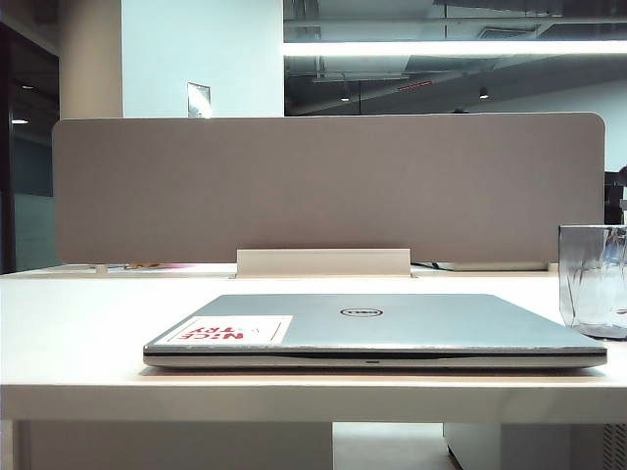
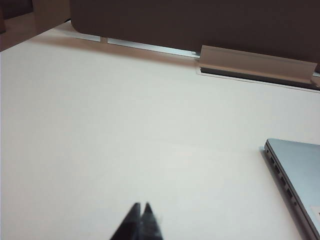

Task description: Pick up the water cup and place it on the side of the laptop away from you.

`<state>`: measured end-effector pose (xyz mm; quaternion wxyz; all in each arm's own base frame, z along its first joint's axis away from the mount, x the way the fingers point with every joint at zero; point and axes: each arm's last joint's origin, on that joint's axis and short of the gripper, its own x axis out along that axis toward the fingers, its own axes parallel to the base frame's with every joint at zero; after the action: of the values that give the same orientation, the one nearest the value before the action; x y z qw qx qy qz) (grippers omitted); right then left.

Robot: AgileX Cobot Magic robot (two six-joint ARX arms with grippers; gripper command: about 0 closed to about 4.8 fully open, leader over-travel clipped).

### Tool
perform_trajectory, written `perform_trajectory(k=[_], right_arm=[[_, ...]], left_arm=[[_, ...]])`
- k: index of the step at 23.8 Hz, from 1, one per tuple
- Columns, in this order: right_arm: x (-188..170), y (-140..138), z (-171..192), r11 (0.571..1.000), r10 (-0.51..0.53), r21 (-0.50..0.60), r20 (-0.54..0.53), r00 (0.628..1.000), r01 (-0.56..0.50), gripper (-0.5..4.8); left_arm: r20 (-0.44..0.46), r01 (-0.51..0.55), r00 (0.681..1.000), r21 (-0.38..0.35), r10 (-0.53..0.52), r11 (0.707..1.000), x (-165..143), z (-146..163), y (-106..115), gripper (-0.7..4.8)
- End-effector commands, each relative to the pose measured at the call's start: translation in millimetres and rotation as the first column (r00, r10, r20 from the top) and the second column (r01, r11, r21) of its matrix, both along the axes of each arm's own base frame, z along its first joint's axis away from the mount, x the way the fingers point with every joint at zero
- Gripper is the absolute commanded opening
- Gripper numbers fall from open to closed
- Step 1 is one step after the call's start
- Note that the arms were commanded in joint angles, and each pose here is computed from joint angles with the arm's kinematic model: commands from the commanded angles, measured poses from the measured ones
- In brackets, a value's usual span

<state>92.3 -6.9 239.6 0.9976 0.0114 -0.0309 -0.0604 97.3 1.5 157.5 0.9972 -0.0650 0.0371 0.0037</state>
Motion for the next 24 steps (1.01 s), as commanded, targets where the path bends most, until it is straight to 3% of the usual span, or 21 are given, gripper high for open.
perform_trajectory(k=[1,11,18,24], right_arm=[[11,-1,13,1.000,-0.003,0.002,-0.045,0.999,0.003,-0.09],[59,-3,2,1.000,-0.004,0.009,-0.186,0.983,0.006,-0.08],[77,-4,-20,1.000,-0.003,0.015,-0.293,0.956,0.007,0.81],[78,-4,-45,1.000,-0.002,0.016,-0.316,0.949,0.008,0.85]], left_arm=[[0.005,0.005,1.000,-0.003,-0.005,1.000,0,1,0,-0.06],[0.005,0.005,1.000,-0.003,-0.005,1.000,0,1,0,-0.06],[0.005,0.005,1.000,-0.003,-0.005,1.000,0,1,0,-0.06],[0.005,0.005,1.000,-0.003,-0.005,1.000,0,1,0,-0.06]])
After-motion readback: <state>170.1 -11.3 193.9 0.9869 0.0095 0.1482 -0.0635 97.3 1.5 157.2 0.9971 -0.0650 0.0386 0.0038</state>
